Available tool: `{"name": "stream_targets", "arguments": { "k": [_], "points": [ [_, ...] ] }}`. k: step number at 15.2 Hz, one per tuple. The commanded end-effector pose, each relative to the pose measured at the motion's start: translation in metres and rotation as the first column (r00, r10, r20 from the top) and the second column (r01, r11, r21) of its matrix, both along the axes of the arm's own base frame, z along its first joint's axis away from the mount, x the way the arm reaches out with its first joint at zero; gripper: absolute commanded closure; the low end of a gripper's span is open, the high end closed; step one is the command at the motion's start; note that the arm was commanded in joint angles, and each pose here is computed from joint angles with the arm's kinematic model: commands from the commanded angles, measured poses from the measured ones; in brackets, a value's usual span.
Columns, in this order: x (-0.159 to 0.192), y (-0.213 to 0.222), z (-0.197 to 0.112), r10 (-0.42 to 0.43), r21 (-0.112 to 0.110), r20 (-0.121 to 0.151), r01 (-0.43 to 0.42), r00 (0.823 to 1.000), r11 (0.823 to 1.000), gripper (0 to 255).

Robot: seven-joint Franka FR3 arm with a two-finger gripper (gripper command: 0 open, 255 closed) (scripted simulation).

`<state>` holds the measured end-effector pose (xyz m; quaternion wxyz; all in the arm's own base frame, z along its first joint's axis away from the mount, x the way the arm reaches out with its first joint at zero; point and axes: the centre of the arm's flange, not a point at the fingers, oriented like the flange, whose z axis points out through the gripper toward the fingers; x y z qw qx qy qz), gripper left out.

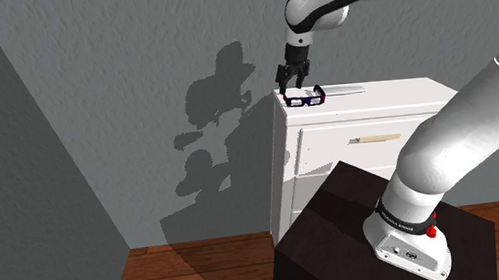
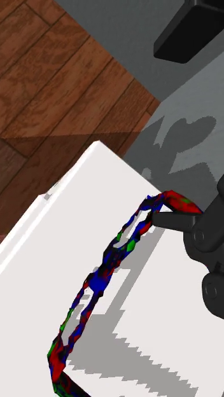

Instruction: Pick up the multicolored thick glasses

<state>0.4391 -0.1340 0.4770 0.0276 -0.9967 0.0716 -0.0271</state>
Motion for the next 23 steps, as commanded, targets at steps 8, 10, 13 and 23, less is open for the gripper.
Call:
{"name": "stream_targets", "arguments": {
  "k": [8, 10, 13, 23],
  "points": [
    [0.029, -0.037, -0.046, -0.007, 0.004, 0.017, 0.007, 1.000, 1.000, 0],
    [0.029, -0.037, -0.056, -0.007, 0.004, 0.017, 0.007, 1.000, 1.000, 0],
    [0.029, -0.037, -0.065, -0.007, 0.004, 0.017, 0.007, 1.000, 1.000, 0],
    [0.029, -0.037, -0.065, -0.007, 0.004, 0.017, 0.007, 1.000, 1.000, 255]
  ]
}}
